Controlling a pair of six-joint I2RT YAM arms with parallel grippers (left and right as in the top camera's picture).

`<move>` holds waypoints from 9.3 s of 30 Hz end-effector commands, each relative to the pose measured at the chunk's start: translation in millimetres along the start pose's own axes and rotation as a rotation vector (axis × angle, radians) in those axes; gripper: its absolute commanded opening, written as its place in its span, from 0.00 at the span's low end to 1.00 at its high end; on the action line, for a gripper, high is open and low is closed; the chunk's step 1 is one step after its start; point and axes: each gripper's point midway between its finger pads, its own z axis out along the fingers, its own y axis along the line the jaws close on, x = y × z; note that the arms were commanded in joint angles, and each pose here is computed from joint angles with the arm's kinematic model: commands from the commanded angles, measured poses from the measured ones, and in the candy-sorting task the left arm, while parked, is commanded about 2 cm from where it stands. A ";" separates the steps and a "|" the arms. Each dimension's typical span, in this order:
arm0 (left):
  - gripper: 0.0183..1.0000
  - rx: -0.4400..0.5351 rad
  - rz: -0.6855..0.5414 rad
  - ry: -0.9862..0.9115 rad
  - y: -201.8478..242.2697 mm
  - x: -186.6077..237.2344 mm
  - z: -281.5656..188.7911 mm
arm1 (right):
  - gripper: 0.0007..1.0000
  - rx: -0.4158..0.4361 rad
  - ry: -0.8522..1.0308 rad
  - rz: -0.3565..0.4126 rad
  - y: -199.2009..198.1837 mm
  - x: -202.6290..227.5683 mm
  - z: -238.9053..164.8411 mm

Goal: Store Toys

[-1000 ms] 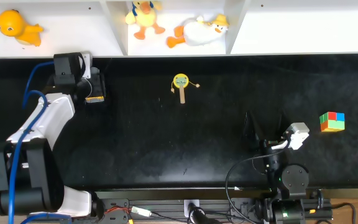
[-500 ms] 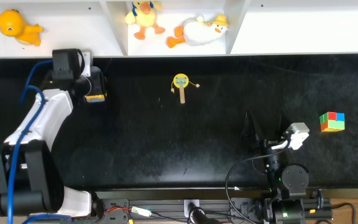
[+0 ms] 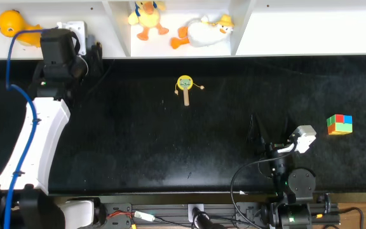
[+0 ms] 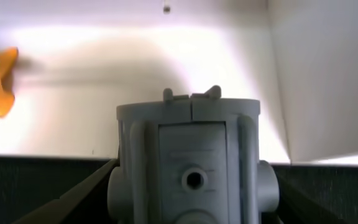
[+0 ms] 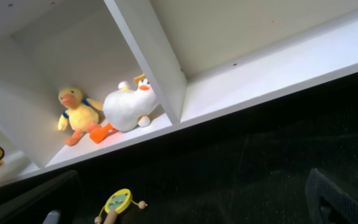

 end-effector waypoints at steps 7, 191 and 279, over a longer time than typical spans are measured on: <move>0.11 -0.026 0.045 -0.094 3.3 -22.9 26.8 | 0.99 0.003 -0.001 -0.006 -1.6 3.1 0.4; 1.00 0.104 -0.219 -0.598 0.5 146.3 -129.6 | 1.00 -0.291 0.459 -0.198 124.6 -98.8 4.4; 1.00 0.104 -0.219 -0.598 0.5 146.3 -129.6 | 0.04 0.315 1.460 -0.297 125.0 171.0 108.6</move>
